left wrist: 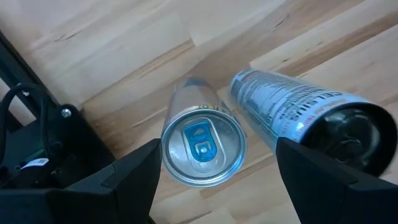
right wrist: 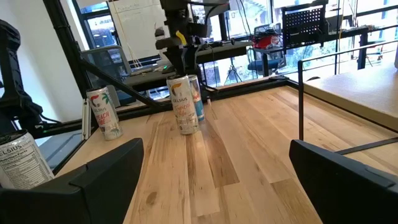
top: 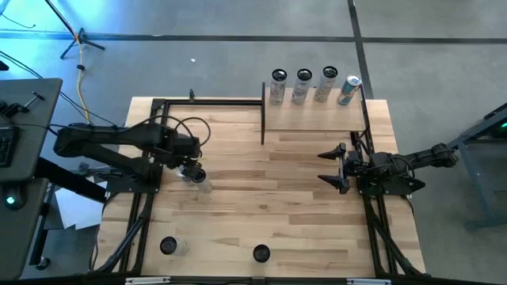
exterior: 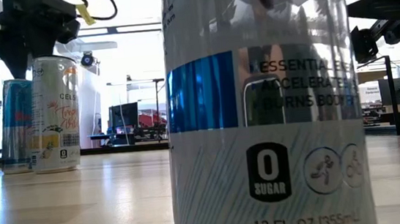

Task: Place canned beverage on shelf
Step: Move the blue soda can to the center of the table

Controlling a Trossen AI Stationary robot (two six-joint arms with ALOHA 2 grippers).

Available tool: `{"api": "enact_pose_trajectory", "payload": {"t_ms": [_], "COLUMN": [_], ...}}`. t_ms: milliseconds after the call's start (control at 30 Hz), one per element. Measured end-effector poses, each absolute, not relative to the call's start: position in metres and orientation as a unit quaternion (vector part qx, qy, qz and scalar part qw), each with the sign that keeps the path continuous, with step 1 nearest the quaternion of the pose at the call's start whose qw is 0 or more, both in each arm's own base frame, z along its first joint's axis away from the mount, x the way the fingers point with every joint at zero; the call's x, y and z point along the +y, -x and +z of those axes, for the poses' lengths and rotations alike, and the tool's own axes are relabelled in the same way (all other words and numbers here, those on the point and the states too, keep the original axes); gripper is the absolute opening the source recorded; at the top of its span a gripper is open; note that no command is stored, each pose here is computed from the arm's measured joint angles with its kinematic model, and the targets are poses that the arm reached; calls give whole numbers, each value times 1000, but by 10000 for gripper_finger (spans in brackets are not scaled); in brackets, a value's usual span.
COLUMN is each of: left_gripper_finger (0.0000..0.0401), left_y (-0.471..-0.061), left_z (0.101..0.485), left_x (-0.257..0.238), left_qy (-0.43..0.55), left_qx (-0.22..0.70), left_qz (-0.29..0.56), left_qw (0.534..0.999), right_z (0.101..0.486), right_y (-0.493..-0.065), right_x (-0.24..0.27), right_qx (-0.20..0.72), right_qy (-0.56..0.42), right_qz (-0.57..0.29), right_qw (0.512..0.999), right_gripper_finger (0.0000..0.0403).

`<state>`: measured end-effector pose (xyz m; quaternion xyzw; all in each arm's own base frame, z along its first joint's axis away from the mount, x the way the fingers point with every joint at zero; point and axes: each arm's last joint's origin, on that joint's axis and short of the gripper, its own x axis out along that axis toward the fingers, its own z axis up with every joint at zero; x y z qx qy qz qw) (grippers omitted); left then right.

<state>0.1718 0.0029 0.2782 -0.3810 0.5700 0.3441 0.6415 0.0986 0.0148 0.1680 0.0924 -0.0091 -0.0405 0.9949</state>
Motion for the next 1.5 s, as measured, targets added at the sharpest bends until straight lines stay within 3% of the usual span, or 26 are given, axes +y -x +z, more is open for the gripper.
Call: {"api": "enact_pose_trajectory", "payload": {"t_ms": [1033,1500], "left_gripper_finger": [290,322], "left_y": [-177,-175], "left_z": [271,266], "left_x": [4,5], "left_qy": [397,393], "left_qx": [594,595], "left_qz": [358,374], "left_qw": [600,592], "right_z": [168,168], "right_y": [-99,-99], "right_x": [15,15], "right_qx": [-9,-9], "right_qy": [-92,-92], "right_qz": [-43,-42], "right_qw": [995,995], "right_gripper_finger": [389,389]}}
